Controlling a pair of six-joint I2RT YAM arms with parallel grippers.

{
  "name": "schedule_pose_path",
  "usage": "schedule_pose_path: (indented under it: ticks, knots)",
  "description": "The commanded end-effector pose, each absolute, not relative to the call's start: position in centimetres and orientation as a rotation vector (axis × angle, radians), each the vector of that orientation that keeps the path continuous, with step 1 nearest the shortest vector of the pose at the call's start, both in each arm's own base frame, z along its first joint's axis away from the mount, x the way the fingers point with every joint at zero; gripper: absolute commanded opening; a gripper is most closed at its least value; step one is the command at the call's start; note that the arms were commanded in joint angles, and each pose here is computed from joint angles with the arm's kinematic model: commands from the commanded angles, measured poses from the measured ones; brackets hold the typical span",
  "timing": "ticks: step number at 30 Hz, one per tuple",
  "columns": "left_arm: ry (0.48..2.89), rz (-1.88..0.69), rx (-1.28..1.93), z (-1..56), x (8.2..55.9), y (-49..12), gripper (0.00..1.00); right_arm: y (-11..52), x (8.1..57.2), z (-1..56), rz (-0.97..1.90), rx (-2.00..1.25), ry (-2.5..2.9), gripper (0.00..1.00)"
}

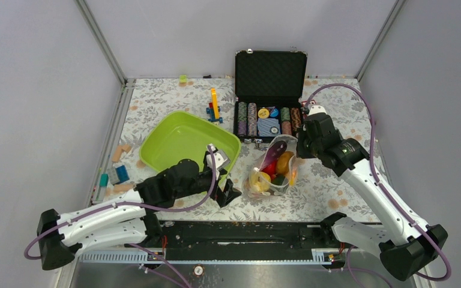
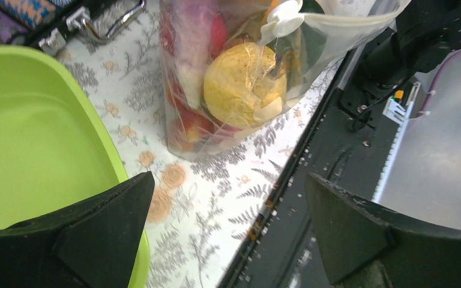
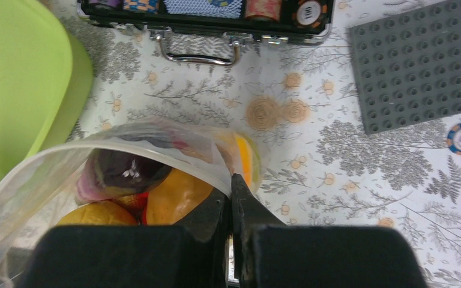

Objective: Place the food in the zip-top bag and seal the zipper
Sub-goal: Adjust the zipper food storage bag at the center of the board, then zip the zipper food storage bag at the center of the board.

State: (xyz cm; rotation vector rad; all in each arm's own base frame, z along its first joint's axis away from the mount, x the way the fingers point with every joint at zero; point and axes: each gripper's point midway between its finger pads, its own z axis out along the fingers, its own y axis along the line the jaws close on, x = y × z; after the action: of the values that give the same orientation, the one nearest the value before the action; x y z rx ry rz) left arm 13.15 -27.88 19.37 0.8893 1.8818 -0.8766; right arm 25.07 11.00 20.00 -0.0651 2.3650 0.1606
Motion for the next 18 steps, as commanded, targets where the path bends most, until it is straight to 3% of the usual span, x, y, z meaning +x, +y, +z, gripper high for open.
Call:
schedule_pose_path:
  ticks: [1,9,18]
  knots:
    - [1.503,-0.939,0.856,24.5,15.6,-30.3,0.99,12.4,25.5,20.7,0.263,-0.106,2.352,0.0]
    - [1.486,-1.073,0.798,23.7,18.7,-32.3,0.99,12.3,25.2,20.4,0.272,-0.096,2.357,0.0]
    - [1.491,-1.157,0.952,21.4,18.1,-34.6,0.99,11.8,25.0,20.1,0.266,-0.06,2.361,0.0]
